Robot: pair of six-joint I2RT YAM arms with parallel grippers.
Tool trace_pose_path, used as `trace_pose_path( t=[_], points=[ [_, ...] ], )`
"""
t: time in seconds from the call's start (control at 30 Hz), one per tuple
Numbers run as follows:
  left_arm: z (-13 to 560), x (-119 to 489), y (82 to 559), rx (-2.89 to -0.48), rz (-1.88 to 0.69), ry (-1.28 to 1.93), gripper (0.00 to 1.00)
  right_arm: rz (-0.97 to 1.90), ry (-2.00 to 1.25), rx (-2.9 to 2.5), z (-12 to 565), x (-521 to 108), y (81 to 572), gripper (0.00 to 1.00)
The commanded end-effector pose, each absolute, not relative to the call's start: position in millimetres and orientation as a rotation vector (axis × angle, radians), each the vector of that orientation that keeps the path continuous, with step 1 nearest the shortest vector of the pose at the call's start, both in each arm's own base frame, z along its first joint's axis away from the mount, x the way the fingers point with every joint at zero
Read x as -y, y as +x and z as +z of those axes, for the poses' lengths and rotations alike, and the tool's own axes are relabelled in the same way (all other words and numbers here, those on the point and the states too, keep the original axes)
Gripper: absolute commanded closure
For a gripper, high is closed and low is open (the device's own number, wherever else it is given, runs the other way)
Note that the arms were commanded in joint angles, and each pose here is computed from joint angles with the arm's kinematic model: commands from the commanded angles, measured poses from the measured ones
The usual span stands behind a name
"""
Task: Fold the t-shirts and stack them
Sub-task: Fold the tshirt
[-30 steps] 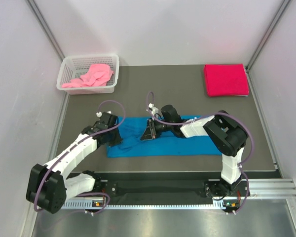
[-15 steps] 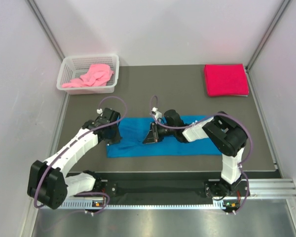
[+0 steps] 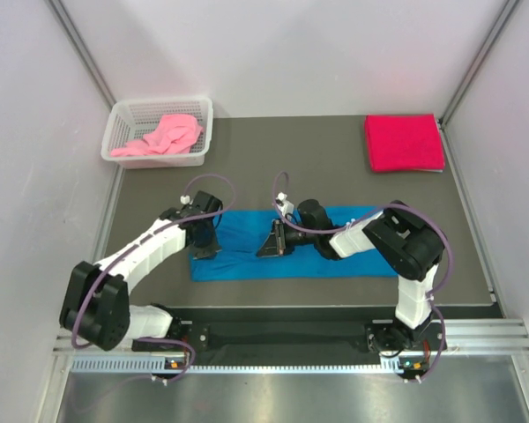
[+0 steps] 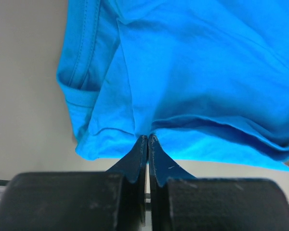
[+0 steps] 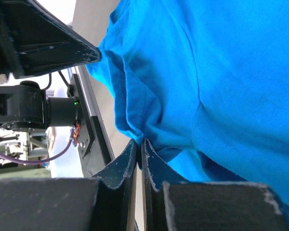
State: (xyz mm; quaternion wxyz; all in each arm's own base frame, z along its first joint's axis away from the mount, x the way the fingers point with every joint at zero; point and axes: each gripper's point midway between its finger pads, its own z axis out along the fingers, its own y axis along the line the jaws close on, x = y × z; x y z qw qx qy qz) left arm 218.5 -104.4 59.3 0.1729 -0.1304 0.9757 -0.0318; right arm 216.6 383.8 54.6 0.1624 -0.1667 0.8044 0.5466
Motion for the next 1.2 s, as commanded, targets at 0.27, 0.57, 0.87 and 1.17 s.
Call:
trace_pose_path(
  t=[0.27,0.57,0.87,1.17],
  points=[
    [66.9,102.7,263.6,-2.680,0.029,-0.356,1.00,1.475,-0.450,-2.248,68.4,-389.9,234.0,0.92],
    [62.8,105.6,290.0,-2.661,0.080,-0.288,0.97,1.412,-0.424,-2.274,64.6,-387.9,242.1,0.98],
    [58.4,102.4,302.3,-2.675,0.158,-0.280,0.97,1.408,-0.406,-2.249,77.1,-395.3,254.1,0.96],
    [58.3,100.9,301.5,-2.674,0.169,-0.293,0.92,1.312,-0.375,-2.249,80.8,-394.9,270.2,0.81]
  ],
)
